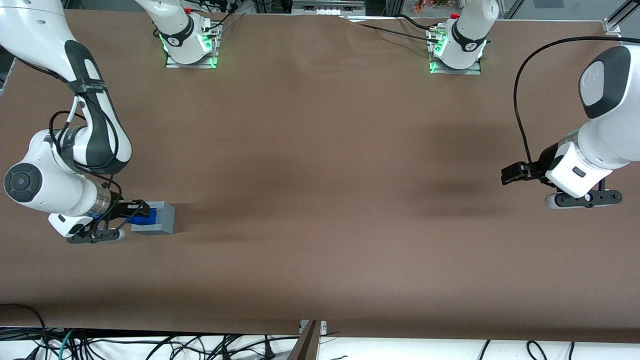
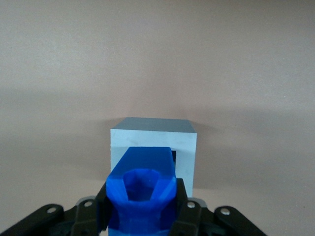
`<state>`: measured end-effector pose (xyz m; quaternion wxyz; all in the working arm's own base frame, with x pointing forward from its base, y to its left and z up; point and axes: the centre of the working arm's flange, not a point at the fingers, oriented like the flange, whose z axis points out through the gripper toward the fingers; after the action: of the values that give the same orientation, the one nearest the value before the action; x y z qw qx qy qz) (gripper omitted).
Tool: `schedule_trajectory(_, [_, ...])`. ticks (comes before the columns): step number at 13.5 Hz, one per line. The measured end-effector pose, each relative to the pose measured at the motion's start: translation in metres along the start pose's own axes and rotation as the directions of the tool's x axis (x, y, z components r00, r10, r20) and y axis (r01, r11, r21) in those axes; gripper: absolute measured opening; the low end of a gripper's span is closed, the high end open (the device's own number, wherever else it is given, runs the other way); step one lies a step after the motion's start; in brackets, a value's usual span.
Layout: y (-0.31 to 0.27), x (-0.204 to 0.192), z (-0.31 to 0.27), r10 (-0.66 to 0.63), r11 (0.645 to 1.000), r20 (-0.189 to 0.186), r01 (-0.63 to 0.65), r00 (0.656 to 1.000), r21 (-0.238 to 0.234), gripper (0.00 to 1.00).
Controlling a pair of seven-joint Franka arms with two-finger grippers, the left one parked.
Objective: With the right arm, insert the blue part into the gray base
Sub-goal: 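Lower the blue part into the gray base's opening and press down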
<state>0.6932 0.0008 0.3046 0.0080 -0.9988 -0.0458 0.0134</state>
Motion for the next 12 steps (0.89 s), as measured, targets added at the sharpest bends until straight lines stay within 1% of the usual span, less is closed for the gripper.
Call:
schedule_trajectory(3, [-0.0001, 0.0006, 0.0, 0.002, 1.0, -0.006, -0.002, 1.0, 0.003, 0.51])
schedule_trajectory(9, [-0.0001, 0.0042, 0.0005, 0.001, 1.0, -0.038, -0.001, 0.999, 0.003, 0.51])
schedule_trajectory(12, [-0.0001, 0.0044, 0.0008, 0.001, 1.0, -0.039, -0.001, 0.999, 0.003, 0.51])
